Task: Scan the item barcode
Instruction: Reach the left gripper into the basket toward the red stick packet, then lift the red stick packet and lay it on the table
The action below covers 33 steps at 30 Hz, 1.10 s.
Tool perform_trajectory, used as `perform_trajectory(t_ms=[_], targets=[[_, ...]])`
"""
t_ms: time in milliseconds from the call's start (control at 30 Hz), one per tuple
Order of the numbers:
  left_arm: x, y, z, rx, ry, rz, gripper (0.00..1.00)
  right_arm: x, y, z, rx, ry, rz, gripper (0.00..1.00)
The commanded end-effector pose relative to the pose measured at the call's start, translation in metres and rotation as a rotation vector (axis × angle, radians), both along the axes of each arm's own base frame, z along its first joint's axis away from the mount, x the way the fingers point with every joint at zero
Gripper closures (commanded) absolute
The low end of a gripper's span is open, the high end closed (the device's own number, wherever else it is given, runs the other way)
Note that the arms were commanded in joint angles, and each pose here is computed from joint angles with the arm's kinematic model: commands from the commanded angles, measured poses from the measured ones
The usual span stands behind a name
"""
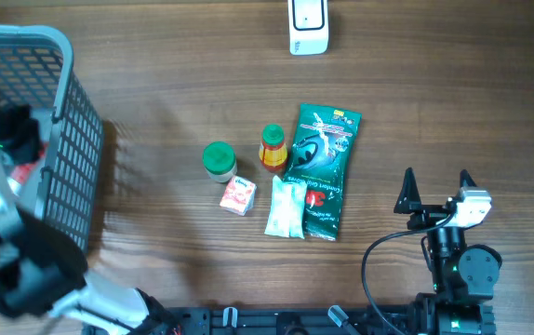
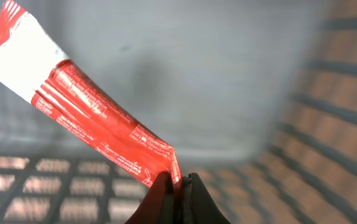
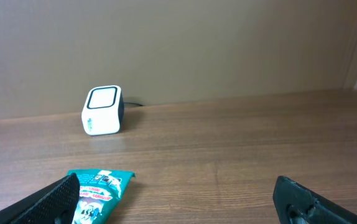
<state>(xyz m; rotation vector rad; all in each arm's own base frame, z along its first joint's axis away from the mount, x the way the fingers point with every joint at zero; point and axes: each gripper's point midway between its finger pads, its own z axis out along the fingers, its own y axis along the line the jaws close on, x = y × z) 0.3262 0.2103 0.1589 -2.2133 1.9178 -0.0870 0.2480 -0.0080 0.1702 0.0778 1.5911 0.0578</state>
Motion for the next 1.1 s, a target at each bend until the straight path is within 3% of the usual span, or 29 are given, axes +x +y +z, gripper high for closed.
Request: perform_trajectory(t_ms=[0,167,300,467,533,733,1067], targets=[[-0.009,-0.006,0.094,0.142,-0.220,-0.018,0.96,0.000,0.002,0.000,-0.006,0.000,0.007,0.00],[-0.030,-0.045,0.166,0.218,-0.420,-0.077,0.96,0.000,0.002,0.000,-0.006,0.000,0.007,0.00],[-0.040,-0.108,0.219,0.272,-0.602,-0.238,0.96,0.000,0.002,0.000,-0.005,0.000,0.007,0.00],[-0.040,-0.194,0.230,0.210,-0.671,-0.513,0.96,0.000,0.002,0.000,-0.006,0.000,0.007,0.00],[-0.041,-0.225,0.216,0.187,-0.620,-0.614,0.96,0.000,0.002,0.000,-0.005,0.000,0.007,0.01],[-0.056,-0.317,0.126,0.034,-0.340,-0.681,0.96,0.000,0.002,0.000,-0.006,0.000,0.007,0.00],[-0.082,-0.425,-0.037,-0.018,-0.052,-0.651,0.96,0.000,0.002,0.000,-0.006,0.000,0.007,0.00]])
